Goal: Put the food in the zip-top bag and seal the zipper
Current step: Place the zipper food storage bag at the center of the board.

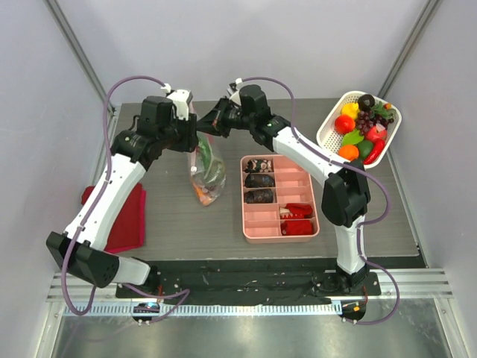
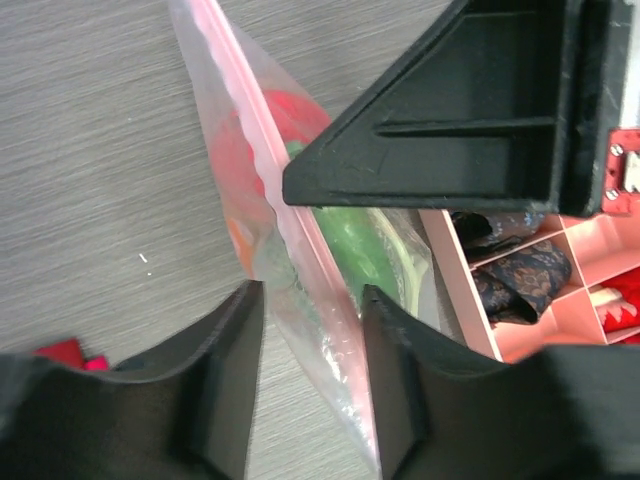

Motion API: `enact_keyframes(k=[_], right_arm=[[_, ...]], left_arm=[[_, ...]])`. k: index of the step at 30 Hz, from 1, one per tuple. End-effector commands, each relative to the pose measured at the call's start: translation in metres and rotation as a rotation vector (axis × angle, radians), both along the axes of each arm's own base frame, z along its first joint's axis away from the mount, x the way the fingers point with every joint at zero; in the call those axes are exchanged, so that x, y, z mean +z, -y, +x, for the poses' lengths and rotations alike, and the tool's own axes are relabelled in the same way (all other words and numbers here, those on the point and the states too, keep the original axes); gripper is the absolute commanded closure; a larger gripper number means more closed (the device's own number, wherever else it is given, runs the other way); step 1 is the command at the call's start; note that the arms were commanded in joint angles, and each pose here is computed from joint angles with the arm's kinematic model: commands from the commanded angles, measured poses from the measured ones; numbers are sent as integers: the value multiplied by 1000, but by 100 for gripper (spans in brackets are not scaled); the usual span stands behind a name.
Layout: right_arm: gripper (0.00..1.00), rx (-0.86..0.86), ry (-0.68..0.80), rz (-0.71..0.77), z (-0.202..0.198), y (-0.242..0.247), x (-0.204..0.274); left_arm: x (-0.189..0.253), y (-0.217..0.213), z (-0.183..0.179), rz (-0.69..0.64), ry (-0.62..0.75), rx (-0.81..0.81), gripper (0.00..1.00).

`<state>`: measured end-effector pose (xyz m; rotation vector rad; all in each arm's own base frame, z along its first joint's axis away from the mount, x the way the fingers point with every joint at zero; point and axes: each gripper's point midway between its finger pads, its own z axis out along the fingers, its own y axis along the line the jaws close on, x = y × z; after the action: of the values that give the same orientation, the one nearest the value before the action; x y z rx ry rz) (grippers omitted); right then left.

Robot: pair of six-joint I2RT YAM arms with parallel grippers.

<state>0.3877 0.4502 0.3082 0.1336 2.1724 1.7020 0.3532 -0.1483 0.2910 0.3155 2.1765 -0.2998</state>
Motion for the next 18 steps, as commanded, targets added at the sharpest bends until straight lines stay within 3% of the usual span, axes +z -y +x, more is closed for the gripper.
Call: enact_keyframes(k=[1, 4, 6, 10, 12, 13, 16, 18], right_arm=[[99, 7, 130, 131, -19, 5, 72], [99, 7, 140, 135, -21, 6, 75], [99, 23, 146, 138, -23, 6, 75], [98, 44, 171, 165, -22, 15, 76], [84, 58, 191, 179, -21, 25, 80], [65, 59, 186, 172, -20, 30, 75], [36, 57, 240, 154, -13, 53, 77], [27, 35, 282, 137, -4, 75, 81]], left_arm=[[12, -7, 12, 30, 42, 50, 58], [9, -4, 14, 42, 41, 22, 76], [6, -3, 14, 70, 42, -15, 100], [15, 2, 12, 101, 95, -121, 100], [27, -3, 15, 127, 150, -131, 100], [32, -9, 18, 159, 184, -140, 100], [53, -18, 28, 193, 263, -186, 100], [53, -16, 34, 194, 270, -248, 100]])
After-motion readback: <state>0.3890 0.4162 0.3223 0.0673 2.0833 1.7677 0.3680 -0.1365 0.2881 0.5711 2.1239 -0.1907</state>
